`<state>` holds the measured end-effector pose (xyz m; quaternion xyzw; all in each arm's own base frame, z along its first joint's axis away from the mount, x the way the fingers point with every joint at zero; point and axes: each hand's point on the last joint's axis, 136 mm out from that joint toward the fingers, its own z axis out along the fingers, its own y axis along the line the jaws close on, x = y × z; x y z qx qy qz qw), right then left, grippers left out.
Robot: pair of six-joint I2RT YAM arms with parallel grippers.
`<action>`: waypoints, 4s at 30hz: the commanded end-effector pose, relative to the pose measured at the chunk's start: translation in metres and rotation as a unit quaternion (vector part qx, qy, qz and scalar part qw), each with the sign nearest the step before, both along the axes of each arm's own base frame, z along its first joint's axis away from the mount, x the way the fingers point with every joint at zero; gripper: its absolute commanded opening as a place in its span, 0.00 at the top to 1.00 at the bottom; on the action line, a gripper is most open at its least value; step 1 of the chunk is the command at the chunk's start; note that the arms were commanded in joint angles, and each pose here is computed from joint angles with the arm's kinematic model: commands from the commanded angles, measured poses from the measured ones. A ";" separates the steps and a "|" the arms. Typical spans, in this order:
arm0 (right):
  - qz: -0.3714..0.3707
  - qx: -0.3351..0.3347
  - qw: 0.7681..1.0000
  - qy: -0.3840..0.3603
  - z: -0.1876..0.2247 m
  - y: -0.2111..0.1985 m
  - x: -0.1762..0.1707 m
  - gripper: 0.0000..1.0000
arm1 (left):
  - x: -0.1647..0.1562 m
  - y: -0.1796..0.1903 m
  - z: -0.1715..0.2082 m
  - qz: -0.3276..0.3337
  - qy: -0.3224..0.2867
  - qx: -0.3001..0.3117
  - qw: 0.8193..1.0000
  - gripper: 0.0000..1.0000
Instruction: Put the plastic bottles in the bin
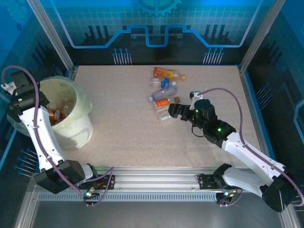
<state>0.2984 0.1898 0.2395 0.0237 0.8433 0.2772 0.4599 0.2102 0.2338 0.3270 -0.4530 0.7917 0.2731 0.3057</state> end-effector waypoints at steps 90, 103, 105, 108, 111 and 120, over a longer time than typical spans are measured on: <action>-0.199 -0.016 0.974 0.110 -0.049 -0.104 -0.038 0.01 | 0.163 -0.560 -0.269 -0.741 0.114 -0.095 0.655 0.29; -0.192 -0.014 0.974 0.121 -0.054 -0.100 -0.036 0.01 | 0.112 -0.500 -0.253 -0.681 0.117 -0.124 0.713 0.19; -0.189 -0.016 0.975 0.119 -0.052 -0.099 -0.035 0.01 | 0.107 -0.496 -0.238 -0.682 0.108 -0.124 0.713 0.14; -0.187 -0.019 0.975 0.119 -0.051 -0.100 -0.035 0.01 | 0.105 -0.487 -0.219 -0.688 0.098 -0.106 0.712 0.08; -0.186 -0.019 0.975 0.120 -0.051 -0.099 -0.035 0.00 | 0.106 -0.478 -0.207 -0.690 0.100 -0.078 0.712 0.01; -0.180 -0.013 0.977 0.117 -0.047 -0.096 -0.034 0.00 | 0.118 -0.455 -0.222 -0.671 0.178 -0.063 0.717 0.01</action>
